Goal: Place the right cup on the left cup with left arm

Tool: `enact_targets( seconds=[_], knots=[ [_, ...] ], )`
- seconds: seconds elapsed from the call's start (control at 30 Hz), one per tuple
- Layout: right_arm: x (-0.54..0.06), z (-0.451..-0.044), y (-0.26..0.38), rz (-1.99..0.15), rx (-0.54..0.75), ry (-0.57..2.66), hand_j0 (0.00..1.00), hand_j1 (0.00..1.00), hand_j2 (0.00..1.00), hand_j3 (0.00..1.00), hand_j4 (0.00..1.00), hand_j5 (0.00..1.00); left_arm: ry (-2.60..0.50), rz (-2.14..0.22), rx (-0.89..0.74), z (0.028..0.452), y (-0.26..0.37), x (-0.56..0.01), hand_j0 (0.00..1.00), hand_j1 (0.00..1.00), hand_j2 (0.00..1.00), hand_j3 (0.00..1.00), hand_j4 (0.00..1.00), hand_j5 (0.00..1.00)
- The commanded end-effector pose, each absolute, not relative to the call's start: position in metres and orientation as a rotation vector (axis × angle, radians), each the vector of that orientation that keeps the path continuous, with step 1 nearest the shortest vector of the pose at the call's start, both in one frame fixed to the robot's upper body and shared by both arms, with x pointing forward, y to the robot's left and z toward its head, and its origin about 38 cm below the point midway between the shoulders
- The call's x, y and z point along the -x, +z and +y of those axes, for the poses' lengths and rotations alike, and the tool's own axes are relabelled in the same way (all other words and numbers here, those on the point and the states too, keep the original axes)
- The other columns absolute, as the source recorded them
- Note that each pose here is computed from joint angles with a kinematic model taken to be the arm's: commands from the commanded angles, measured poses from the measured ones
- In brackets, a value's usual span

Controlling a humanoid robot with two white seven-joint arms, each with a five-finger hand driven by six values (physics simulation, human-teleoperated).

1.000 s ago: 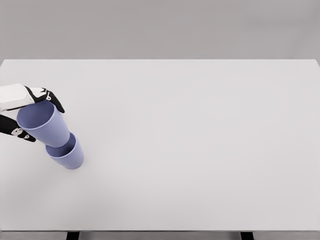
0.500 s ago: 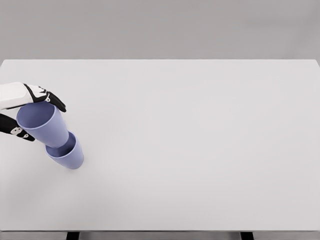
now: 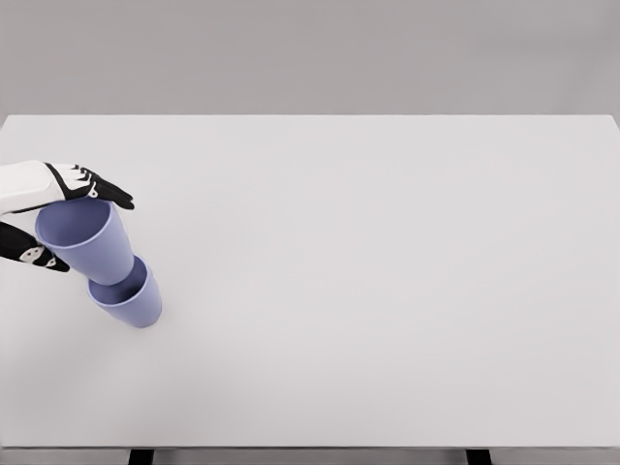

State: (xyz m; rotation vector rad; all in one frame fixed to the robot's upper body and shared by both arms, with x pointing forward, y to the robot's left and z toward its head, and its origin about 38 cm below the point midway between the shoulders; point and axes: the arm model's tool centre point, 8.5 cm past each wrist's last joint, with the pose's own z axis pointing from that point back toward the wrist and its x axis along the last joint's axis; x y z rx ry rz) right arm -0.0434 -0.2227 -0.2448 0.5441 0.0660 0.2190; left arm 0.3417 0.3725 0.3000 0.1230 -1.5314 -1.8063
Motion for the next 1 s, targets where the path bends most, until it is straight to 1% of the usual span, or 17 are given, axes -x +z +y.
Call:
enact_targets(
  seconds=[0.0, 0.43, 0.63, 0.7, 0.73, 0.9, 0.97],
  knots=[
    [0.044, -0.223, -0.245, 0.066, -0.545, 0.220, 1.00, 1.00, 1.00, 1.00, 1.00, 1.00, -1.798, -1.535, -0.123, 0.373, 0.301, -0.342, 0.88, 0.88, 0.88, 0.88, 0.88, 0.88],
    [0.044, -0.223, -0.245, 0.066, -0.545, 0.220, 1.00, 1.00, 1.00, 1.00, 1.00, 1.00, -1.797, -1.520, -0.119, 0.375, 0.298, -0.340, 0.91, 0.91, 0.91, 0.91, 0.91, 0.91],
    [0.044, -0.223, -0.245, 0.066, -0.545, 0.220, 1.00, 1.00, 1.00, 1.00, 1.00, 1.00, -1.797, -1.520, -0.121, 0.376, 0.299, -0.340, 0.93, 0.93, 0.93, 0.93, 0.93, 0.93],
    [0.043, -0.223, -0.245, 0.065, -0.545, 0.221, 1.00, 1.00, 1.00, 1.00, 1.00, 1.00, -1.796, -1.521, -0.123, 0.376, 0.300, -0.339, 0.96, 0.96, 0.96, 0.96, 0.96, 0.96],
    [0.044, -0.223, -0.245, 0.066, -0.545, 0.220, 1.00, 1.00, 1.00, 1.00, 1.00, 1.00, -1.789, -1.532, -0.128, 0.376, 0.303, -0.340, 1.00, 1.00, 1.00, 1.00, 1.00, 1.00],
    [0.044, -0.223, -0.245, 0.066, -0.545, 0.220, 1.00, 1.00, 1.00, 1.00, 1.00, 1.00, -1.740, -1.650, -0.175, 0.374, 0.341, -0.347, 1.00, 1.00, 1.00, 1.00, 1.00, 1.00],
    [0.043, -0.223, -0.245, 0.065, -0.545, 0.221, 1.00, 1.00, 1.00, 1.00, 1.00, 1.00, -1.719, -1.735, -0.187, 0.367, 0.363, -0.352, 1.00, 1.00, 1.00, 1.00, 1.00, 1.00]
  ],
)
